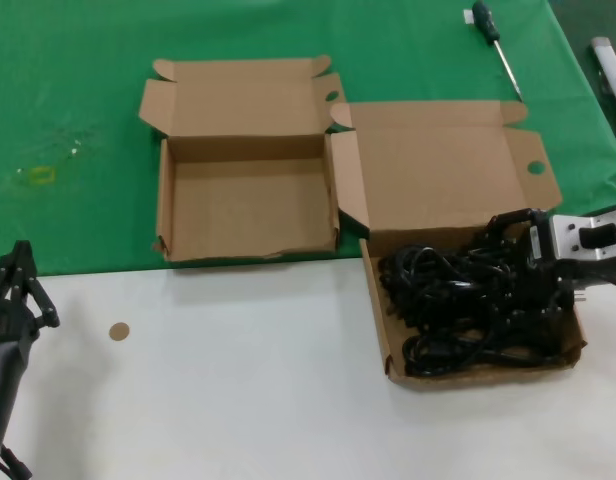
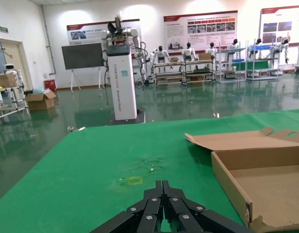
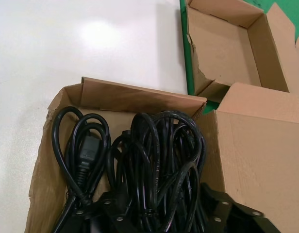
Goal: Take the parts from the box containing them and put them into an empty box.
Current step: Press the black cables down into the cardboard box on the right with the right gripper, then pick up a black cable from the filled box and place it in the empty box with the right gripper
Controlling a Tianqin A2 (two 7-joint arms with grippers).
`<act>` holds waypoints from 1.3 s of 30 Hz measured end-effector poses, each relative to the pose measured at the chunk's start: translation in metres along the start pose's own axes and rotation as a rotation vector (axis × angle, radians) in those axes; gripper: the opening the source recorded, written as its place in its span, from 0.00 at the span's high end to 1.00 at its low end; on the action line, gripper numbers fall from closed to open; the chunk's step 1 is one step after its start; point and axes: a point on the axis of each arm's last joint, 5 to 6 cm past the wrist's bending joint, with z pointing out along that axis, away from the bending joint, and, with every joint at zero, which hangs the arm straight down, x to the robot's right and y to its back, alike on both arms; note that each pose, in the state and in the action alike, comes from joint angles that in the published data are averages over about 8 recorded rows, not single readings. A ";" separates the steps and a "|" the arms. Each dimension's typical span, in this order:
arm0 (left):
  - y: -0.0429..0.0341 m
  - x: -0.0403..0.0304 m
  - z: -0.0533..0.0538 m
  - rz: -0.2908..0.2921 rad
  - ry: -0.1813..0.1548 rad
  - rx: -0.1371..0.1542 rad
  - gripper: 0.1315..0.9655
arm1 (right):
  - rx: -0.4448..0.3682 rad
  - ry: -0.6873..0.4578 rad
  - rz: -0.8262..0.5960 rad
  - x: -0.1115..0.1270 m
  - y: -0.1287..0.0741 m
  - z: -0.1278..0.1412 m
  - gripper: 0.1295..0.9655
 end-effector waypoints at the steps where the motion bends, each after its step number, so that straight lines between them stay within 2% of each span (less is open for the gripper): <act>1: 0.0000 0.0000 0.000 0.000 0.000 0.000 0.98 | 0.000 0.000 -0.001 0.000 0.000 0.000 0.35; 2: 0.0000 0.0000 0.000 0.000 0.000 0.000 0.98 | 0.000 -0.001 -0.002 0.000 -0.001 0.000 0.35; 10: 0.0000 0.0000 0.000 0.000 0.000 0.000 0.98 | -0.008 -0.010 -0.009 -0.001 0.000 0.000 0.62; 11: 0.0000 0.0000 0.000 0.000 0.000 0.000 0.98 | -0.009 -0.012 -0.009 -0.001 0.000 0.000 0.62; 19: 0.0000 0.0000 0.000 0.000 0.000 0.000 0.98 | -0.018 -0.022 -0.009 -0.004 0.002 -0.001 0.83; 23: 0.0000 0.0000 0.000 0.000 0.000 0.000 0.98 | -0.019 -0.022 -0.008 -0.003 0.001 -0.003 0.83; 31: 0.0000 0.0000 0.000 0.000 0.000 0.000 0.98 | -0.012 -0.012 -0.011 0.008 -0.006 -0.013 0.92; 39: 0.0000 0.0000 0.000 0.000 0.000 0.000 0.98 | 0.015 0.027 -0.025 0.030 -0.026 -0.024 0.93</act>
